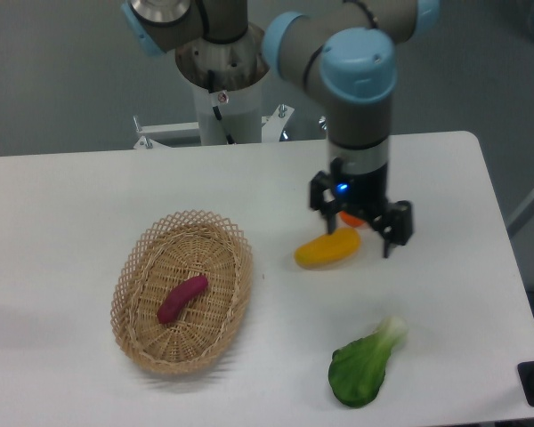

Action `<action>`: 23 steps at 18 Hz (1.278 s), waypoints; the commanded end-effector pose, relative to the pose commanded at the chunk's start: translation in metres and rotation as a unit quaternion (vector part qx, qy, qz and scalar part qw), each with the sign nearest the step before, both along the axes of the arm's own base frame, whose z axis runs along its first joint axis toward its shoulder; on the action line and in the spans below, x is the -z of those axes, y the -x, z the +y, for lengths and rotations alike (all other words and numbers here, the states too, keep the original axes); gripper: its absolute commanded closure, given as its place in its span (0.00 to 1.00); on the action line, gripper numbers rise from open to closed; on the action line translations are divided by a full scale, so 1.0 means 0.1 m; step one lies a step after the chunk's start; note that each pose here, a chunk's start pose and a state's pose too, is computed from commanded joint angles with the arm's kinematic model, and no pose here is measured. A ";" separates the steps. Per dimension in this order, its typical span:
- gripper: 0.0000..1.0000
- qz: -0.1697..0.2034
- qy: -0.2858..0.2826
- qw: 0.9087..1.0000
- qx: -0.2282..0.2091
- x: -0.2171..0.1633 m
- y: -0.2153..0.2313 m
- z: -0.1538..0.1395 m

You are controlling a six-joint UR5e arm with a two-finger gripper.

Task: Pick up the sweet potato from the basket
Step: 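Move the open gripper over the wicker basket toward the purple sweet potato, then lower the gripper into the basket and close it on the sweet potato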

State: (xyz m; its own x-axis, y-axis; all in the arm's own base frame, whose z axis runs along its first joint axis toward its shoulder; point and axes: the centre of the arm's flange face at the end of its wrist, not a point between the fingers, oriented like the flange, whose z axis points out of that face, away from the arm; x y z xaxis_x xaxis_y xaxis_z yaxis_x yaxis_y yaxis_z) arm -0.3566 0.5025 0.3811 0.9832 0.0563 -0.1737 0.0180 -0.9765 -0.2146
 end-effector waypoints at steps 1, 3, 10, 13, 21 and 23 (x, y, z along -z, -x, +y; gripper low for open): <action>0.00 -0.007 -0.004 1.000 -0.014 0.06 -0.12 0.10; 0.00 -0.017 -0.005 1.000 -0.014 0.18 -0.41 0.30; 0.00 -0.047 0.033 0.997 0.057 0.89 -1.18 0.73; 0.00 -0.054 0.050 0.993 0.092 1.24 -1.44 0.90; 0.00 -0.051 0.055 0.989 0.131 1.52 -1.75 0.97; 0.00 -0.057 0.064 0.987 0.134 1.64 -1.78 0.96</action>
State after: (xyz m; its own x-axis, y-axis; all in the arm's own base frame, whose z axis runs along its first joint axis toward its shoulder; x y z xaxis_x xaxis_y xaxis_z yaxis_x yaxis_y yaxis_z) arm -0.1783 0.5989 0.2176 0.9733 -0.2239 -0.0505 -0.2280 -0.9684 -0.1011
